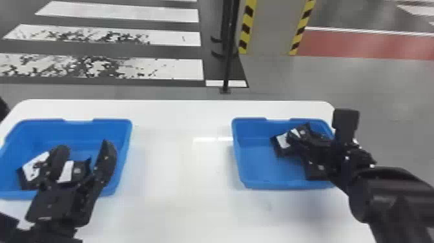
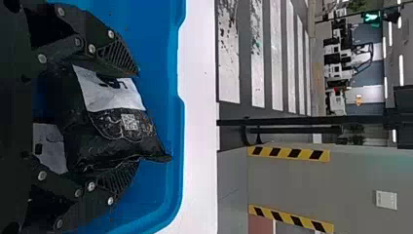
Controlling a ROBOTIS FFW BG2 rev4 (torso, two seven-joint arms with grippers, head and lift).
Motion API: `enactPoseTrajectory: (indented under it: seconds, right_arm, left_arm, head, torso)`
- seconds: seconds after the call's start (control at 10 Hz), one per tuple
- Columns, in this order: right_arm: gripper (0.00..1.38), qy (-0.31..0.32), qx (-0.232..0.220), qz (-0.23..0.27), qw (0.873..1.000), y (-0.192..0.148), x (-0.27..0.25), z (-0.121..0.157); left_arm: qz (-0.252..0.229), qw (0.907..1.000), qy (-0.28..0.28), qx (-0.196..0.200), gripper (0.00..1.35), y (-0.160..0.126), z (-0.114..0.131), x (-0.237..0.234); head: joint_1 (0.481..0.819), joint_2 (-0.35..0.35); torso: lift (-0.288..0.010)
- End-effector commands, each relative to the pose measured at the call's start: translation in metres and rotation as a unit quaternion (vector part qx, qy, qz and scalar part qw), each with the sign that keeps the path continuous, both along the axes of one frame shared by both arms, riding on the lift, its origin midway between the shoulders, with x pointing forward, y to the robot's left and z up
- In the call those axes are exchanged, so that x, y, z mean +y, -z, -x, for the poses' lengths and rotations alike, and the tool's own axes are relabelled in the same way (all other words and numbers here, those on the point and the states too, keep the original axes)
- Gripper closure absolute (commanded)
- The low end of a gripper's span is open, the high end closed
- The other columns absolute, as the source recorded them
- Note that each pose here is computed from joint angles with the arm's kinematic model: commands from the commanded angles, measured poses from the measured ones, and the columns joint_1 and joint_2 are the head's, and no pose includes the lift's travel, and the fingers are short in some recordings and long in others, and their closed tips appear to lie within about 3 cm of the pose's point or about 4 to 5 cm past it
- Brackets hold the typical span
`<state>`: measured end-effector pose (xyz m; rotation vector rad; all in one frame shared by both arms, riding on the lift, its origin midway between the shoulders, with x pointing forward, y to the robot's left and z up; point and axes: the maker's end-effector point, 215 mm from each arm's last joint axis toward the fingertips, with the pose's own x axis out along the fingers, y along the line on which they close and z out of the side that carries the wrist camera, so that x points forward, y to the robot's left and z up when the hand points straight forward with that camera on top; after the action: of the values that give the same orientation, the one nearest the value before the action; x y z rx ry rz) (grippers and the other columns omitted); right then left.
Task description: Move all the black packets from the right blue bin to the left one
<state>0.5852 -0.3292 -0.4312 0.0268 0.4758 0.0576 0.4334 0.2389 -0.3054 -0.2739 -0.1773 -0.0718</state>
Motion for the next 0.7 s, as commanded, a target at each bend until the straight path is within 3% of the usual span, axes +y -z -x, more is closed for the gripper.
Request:
enactPoseTrajectory:
  seconds: [0.0,0.2,0.6]
  right_arm:
    - [1.14,-0.003,-0.007,-0.008,1.0,-0.001,0.004,0.0]
    - [1.21,-0.018,-0.025,-0.033,0.999,-0.005,0.014,0.001]
    - [1.21,-0.061,-0.071,-0.167,0.982,-0.023,0.06,0.014]
  left_arm:
    - [0.001,1.0,-0.001,0.0,0.24,0.0,0.001,0.001]
    - [0.0,1.0,-0.001,-0.001,0.24,-0.001,0.001,0.001]
    - [0.001,1.0,0.0,-0.006,0.24,-0.004,0.0,0.0]
  head:
    - [0.695,-0.098]
    - [0.695,-0.091]
    - [0.695,-0.049]
  torso:
    - [-0.168]
    - [-0.168]
    - [-0.168]
